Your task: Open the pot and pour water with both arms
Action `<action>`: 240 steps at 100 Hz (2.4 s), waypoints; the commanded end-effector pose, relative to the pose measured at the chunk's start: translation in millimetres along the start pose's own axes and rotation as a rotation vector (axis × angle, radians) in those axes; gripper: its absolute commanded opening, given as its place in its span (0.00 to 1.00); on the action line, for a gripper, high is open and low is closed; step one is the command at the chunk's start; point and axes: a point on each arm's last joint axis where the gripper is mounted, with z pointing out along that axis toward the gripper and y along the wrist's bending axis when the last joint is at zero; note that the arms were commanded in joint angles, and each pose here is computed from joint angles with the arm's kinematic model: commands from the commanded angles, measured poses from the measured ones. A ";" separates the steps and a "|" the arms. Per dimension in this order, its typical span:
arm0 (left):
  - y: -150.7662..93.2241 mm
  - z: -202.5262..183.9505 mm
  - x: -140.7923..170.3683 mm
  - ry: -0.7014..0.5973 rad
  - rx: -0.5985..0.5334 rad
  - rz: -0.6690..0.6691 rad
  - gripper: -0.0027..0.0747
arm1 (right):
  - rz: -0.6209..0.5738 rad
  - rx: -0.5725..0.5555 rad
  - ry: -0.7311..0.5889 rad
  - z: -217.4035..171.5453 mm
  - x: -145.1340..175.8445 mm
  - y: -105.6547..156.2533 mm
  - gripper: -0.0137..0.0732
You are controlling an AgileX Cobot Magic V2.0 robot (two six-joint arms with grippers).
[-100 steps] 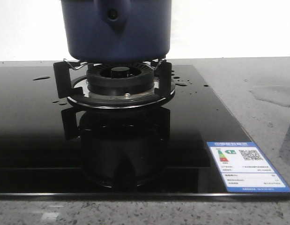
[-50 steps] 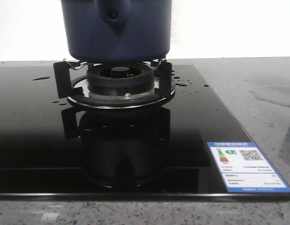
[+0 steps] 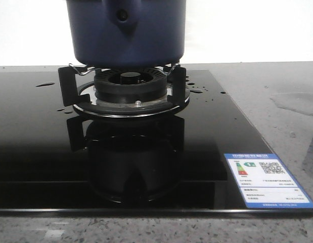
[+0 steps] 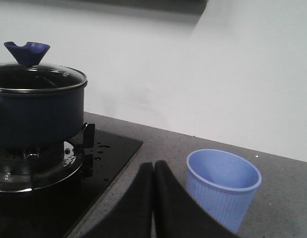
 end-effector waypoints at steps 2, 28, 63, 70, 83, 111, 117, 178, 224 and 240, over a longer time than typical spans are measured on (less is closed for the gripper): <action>6.6 -1.2 -4.5 0.044 -0.062 -0.017 0.01 | 0.000 0.047 -0.072 -0.4 -12.7 -5.1 0.08; 14.5 -10.7 1.5 0.031 -0.178 -0.006 0.01 | 0.000 0.047 -0.072 -0.4 -12.7 -5.1 0.08; 17.4 -32.1 36.9 -0.099 -0.394 -0.043 0.01 | 0.000 0.047 -0.072 -0.4 -12.7 -5.1 0.08; 18.2 -32.8 45.9 -0.088 -0.433 -0.062 0.01 | 0.000 0.047 -0.072 -0.4 -12.7 -5.1 0.08; 18.1 -32.8 66.3 -0.002 -0.473 -0.101 0.01 | 0.000 0.047 -0.072 -0.4 -12.7 -5.1 0.08; 15.5 -32.3 87.3 0.166 -0.465 -0.142 0.01 | 0.000 0.047 -0.072 -0.4 -12.7 -5.1 0.08; 15.5 -32.3 87.3 0.166 -0.465 -0.142 0.01 | 0.000 0.047 -0.072 -0.4 -12.7 -5.1 0.08; 15.5 -32.3 87.1 0.164 -0.465 -0.141 0.01 | 0.000 0.047 -0.072 -0.4 -12.7 -5.1 0.08; 15.5 -32.3 87.1 0.164 -0.465 -0.141 0.01 | -0.057 0.142 -0.099 3.7 0.0 -11.9 0.08; 15.5 -32.3 87.1 0.164 -0.465 -0.141 0.01 | 0.102 0.164 -0.087 11.6 40.3 -10.5 0.08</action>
